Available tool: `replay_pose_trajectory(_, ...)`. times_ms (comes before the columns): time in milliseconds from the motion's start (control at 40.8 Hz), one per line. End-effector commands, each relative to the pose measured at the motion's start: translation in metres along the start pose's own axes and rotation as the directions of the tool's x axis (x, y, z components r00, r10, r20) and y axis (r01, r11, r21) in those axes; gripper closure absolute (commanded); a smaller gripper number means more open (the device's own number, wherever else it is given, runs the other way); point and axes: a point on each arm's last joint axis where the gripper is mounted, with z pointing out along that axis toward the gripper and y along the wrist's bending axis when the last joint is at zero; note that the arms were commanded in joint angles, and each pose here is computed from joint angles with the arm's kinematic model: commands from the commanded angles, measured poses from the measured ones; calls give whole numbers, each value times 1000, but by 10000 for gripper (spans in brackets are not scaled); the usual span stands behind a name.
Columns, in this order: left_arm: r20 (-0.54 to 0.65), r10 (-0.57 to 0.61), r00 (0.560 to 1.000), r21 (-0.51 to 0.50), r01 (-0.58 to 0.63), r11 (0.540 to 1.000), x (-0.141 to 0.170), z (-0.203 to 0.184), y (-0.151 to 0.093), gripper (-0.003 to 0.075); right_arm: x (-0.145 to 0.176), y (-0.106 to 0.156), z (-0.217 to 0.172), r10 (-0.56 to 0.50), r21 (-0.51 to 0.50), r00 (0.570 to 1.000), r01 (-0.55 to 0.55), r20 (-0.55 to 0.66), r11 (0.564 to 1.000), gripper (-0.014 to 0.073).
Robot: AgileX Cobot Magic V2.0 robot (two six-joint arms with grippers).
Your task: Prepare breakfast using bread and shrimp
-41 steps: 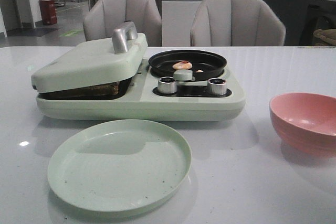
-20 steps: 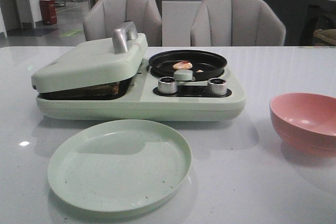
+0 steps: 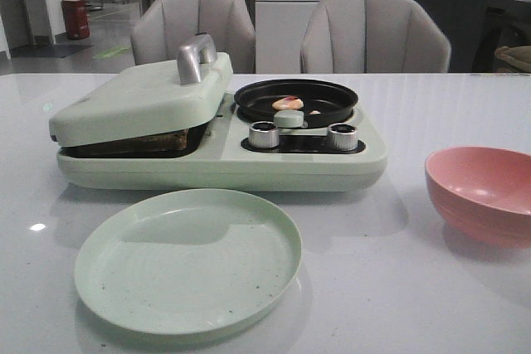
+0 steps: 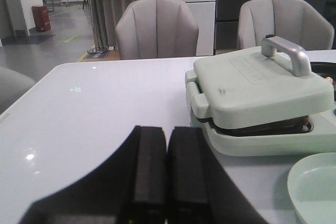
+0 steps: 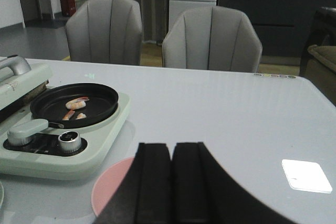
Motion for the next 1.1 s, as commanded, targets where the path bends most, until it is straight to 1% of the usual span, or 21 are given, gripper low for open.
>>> replay_pose_trajectory(0,76,-7,997,1,7,1000,2,0,0,619,3,-1,-1,-10,14,987,8,157,1000,560)
replay_pose_trajectory(98,76,-7,997,1,7,1000,2,0,0,619,22,-3,-1,-13,32,983,7,181,999,560)
replay_pose_trajectory(147,75,-7,997,1,7,1000,2,0,0,619,25,-3,-1,-11,39,989,5,149,999,560)
replay_pose_trajectory(294,74,-7,997,1,7,1000,2,0,0,619,27,-4,0,-14,60,992,6,129,998,560)
replay_pose_trajectory(466,74,-7,997,1,7,1000,2,0,0,619,27,-4,0,-12,59,992,4,129,998,560)
replay_pose_trajectory(711,74,-7,997,1,7,1000,2,0,0,619,26,-5,-1,41,55,989,-50,141,997,560)
replay_pose_trajectory(1079,74,-7,997,1,7,1000,2,0,0,619,26,-5,-1,41,55,988,-49,147,997,560)
